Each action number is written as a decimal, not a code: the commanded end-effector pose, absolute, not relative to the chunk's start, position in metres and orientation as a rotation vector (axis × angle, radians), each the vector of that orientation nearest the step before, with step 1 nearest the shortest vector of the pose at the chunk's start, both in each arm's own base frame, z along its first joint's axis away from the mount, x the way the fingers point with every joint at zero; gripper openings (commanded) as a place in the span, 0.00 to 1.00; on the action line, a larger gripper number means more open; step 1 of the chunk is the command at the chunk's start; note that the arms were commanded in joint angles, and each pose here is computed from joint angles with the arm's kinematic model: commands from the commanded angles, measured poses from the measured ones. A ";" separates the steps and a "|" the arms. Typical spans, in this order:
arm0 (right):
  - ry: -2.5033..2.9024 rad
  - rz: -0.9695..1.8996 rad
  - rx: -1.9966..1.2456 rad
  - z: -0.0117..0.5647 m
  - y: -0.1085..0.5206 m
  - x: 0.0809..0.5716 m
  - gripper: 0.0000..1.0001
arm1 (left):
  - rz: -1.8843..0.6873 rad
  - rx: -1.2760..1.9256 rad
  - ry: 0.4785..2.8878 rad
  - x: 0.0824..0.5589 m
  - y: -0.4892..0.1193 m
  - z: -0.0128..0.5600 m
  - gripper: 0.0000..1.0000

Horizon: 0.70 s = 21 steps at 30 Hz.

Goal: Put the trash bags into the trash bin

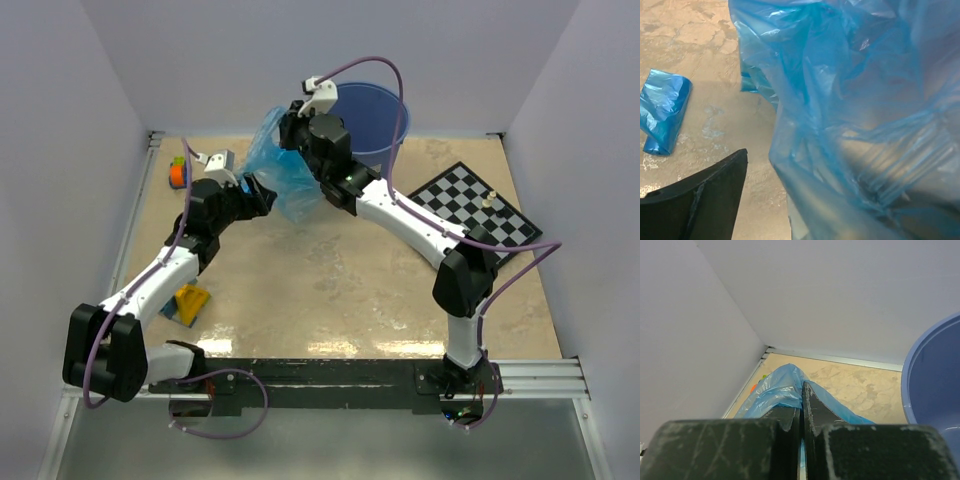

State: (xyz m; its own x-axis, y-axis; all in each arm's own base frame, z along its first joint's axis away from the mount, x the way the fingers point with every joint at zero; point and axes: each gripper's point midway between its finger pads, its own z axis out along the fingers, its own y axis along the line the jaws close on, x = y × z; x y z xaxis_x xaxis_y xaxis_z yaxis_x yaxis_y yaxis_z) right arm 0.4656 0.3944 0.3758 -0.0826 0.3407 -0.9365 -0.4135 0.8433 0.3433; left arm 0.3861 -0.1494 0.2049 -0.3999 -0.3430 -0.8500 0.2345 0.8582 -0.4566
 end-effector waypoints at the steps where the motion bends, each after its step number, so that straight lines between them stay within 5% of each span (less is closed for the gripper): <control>1: 1.472 0.645 0.016 0.398 0.384 0.474 0.00 | -0.613 -0.095 1.851 0.388 -0.146 0.217 0.73; 8: 1.494 0.665 0.024 0.387 0.387 0.475 0.00 | -0.746 0.030 1.786 0.388 -0.171 0.212 0.51; 12: 1.506 0.656 0.029 0.380 0.385 0.477 0.00 | -0.810 0.129 1.740 0.384 -0.186 0.209 0.46; 21: 1.560 0.617 -0.099 0.363 0.359 0.483 0.00 | -0.642 0.216 1.658 0.386 -0.130 0.238 0.01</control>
State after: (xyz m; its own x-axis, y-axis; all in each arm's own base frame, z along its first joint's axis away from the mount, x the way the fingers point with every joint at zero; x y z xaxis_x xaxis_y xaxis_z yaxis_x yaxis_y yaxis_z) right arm 0.4801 0.3825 0.3544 -0.1182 0.3391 -0.9333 -0.3964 0.8456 0.3574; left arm 0.3783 -0.1654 0.1859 -0.3877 -0.2505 -0.8871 0.4424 0.7937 -0.4175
